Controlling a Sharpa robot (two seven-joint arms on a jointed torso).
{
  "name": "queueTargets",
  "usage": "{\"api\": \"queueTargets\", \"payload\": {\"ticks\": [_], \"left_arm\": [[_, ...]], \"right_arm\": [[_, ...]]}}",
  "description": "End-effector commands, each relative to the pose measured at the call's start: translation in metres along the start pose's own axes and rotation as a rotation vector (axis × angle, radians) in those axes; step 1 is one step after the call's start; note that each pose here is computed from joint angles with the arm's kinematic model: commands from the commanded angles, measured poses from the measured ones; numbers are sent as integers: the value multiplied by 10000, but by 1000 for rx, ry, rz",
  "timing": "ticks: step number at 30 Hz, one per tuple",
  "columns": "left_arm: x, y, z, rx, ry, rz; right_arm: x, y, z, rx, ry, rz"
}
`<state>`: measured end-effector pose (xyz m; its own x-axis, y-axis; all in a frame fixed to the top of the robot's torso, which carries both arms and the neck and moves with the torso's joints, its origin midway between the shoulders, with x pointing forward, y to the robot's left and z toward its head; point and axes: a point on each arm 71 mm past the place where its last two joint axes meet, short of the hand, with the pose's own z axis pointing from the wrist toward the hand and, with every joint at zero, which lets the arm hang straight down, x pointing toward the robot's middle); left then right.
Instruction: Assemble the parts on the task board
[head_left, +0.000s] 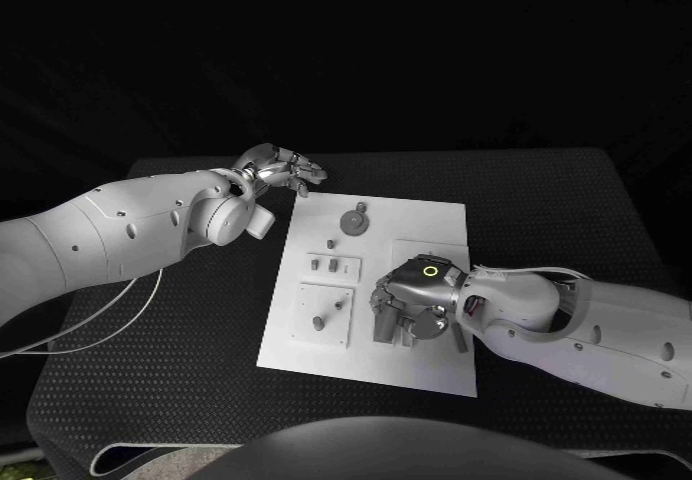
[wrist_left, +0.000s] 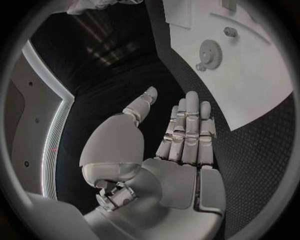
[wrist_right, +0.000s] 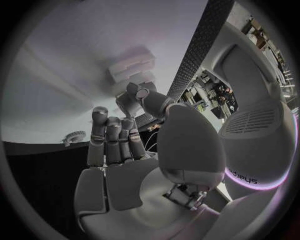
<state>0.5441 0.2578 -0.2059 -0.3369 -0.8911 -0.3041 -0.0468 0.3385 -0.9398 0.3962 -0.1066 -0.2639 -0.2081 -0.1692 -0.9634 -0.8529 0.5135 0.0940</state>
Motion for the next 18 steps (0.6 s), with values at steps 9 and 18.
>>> {"api": "queueTargets", "payload": {"ticks": [9, 18], "left_arm": [[15, -10, 2, 5, 15, -4], [18, -12, 4, 5, 16, -4]], "right_arm": [[3, 21, -20, -21, -10, 18], [-31, 21, -40, -29, -59, 45]]}}
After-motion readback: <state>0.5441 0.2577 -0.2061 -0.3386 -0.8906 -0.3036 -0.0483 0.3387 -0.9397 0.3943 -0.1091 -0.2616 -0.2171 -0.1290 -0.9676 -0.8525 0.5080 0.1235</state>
